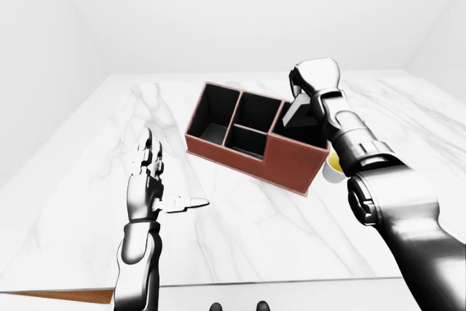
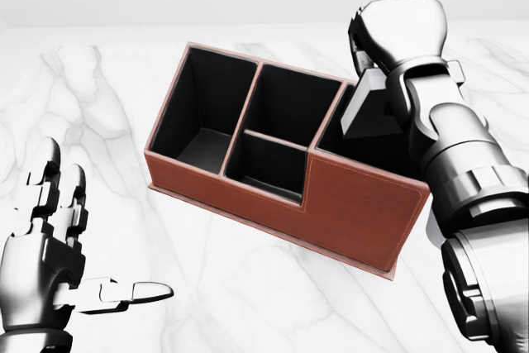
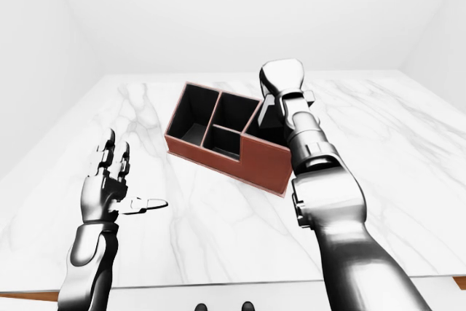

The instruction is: Pick up the book and place it in the right compartment of the caddy.

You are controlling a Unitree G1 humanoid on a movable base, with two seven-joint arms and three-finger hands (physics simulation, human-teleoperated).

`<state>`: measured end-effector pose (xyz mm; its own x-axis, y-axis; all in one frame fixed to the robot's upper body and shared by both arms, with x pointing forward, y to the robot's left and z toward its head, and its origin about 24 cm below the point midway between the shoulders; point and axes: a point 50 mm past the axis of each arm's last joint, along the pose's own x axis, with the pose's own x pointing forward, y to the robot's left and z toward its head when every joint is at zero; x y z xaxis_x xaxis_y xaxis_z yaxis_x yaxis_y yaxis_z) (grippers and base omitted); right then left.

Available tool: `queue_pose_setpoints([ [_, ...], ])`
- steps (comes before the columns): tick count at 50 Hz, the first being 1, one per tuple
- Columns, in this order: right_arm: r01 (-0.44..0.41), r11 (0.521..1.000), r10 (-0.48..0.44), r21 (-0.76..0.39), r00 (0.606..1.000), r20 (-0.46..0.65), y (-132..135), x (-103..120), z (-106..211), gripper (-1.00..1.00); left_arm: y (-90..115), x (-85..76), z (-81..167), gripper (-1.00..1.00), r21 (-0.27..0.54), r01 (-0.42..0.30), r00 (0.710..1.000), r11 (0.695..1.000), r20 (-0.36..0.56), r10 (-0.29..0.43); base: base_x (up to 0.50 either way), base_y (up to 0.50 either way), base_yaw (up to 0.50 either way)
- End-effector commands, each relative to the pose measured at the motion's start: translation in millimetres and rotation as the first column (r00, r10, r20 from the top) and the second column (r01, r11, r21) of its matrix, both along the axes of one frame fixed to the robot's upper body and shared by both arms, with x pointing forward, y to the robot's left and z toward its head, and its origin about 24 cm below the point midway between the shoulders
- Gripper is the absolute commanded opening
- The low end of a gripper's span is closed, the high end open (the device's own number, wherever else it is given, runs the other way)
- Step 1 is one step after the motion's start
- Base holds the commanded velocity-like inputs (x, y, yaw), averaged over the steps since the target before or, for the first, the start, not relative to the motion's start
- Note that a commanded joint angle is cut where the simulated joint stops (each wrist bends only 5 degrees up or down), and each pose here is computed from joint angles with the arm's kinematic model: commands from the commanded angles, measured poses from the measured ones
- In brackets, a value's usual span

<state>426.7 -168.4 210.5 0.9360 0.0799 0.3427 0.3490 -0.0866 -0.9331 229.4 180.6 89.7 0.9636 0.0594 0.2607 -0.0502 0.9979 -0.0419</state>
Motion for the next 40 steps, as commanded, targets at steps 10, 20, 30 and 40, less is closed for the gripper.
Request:
queue_pose_setpoints([
  [10, -0.005, 1.0, 0.005, 0.004, 0.999, 0.034, 0.8, -1.1, -2.8, -1.0, 0.9, -1.4, -3.3, 1.0, 0.0, -0.003, 1.0, 1.0, -0.014, 0.003, 0.0, 0.0, 0.0],
  [20, -0.013, 1.0, 0.013, 0.002, 1.0, 0.019, 4.4, -1.7, -10.7, -1.0, 0.8, -1.6, -5.3, 1.0, 0.0, -0.004, 1.0, 1.0, -0.023, 0.004, 0.0, 0.0, 0.0],
  [30, -0.018, 1.0, 0.018, -0.007, 1.0, 0.017, 6.1, -2.2, -14.5, -1.0, 4.3, 0.6, -7.9, 1.0, 0.0, -0.006, 0.999, 1.0, -0.035, 0.006, 0.0, 0.0, 0.0],
  [40, -0.011, 1.0, 0.011, 0.001, 1.0, 0.004, 3.8, -2.6, -17.8, -1.0, 5.2, -0.2, -6.7, 1.0, -0.001, -0.004, 1.0, 1.0, -0.029, 0.004, 0.0, 0.0, 0.0],
])
